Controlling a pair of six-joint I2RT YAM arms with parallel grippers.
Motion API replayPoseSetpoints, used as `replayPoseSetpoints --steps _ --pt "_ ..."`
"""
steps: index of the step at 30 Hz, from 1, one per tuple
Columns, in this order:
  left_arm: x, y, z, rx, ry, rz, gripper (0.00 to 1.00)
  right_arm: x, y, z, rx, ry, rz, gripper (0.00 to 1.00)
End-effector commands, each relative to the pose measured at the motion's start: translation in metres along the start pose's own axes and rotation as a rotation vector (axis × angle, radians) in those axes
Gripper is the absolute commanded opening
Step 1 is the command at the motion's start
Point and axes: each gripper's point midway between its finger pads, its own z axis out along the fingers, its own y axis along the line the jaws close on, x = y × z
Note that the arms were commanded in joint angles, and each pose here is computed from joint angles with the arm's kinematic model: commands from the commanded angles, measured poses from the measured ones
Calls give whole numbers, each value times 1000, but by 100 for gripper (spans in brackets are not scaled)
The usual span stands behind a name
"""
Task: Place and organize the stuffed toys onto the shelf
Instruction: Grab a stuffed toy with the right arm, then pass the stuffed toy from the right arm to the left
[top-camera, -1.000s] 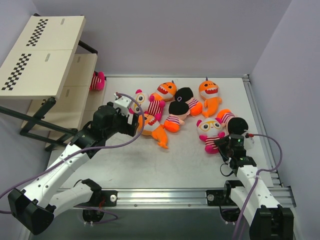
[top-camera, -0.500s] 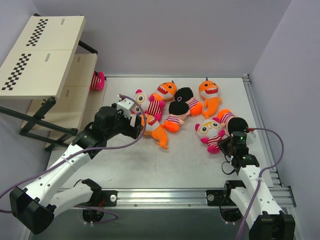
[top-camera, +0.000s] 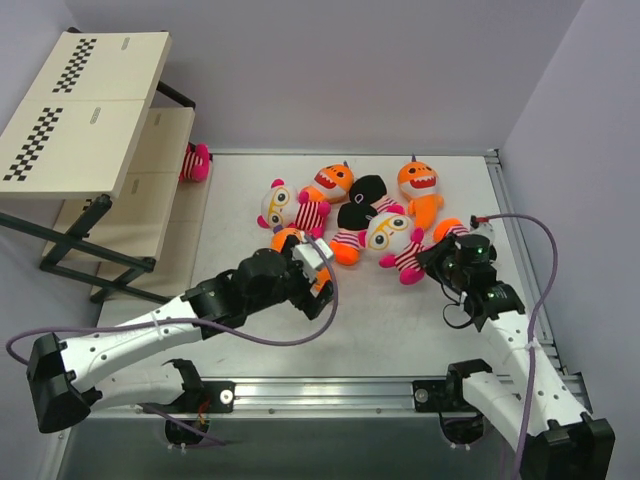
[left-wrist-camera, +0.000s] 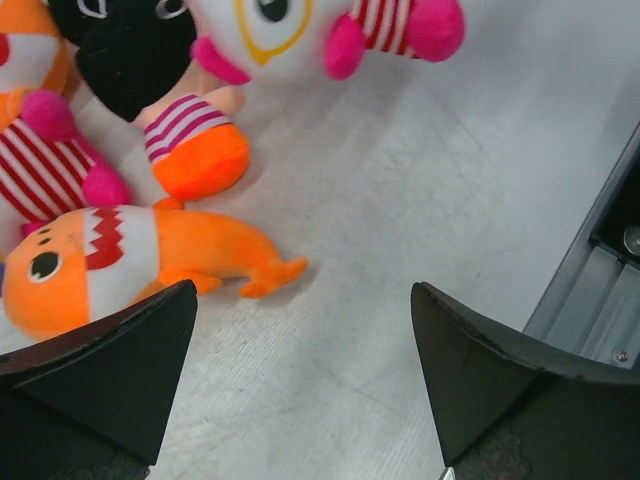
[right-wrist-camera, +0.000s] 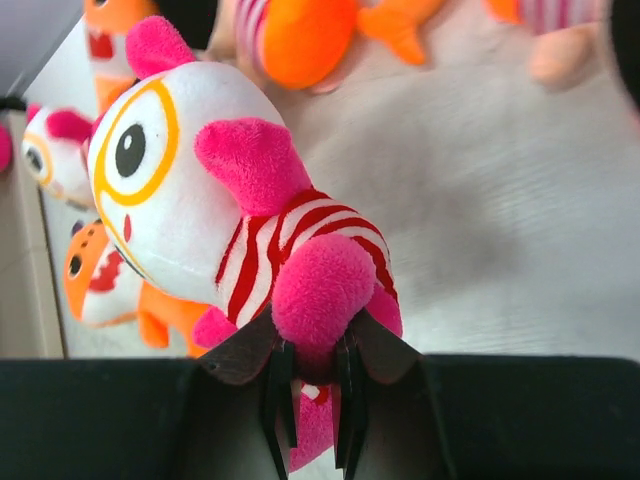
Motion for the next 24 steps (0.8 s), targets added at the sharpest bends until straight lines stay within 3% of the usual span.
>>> replayPoseSetpoints --steps 1,13,24 --pt "-37 -9 9 -61 -124 52 96 1 47 -4 -125 21 -56 0" --pt "-66 -45 37 -30 -282 86 96 9 128 -6 -362 -1 -24 0" --pt "-47 -57 62 -6 -266 210 96 17 156 -13 -441 -3 -58 0"
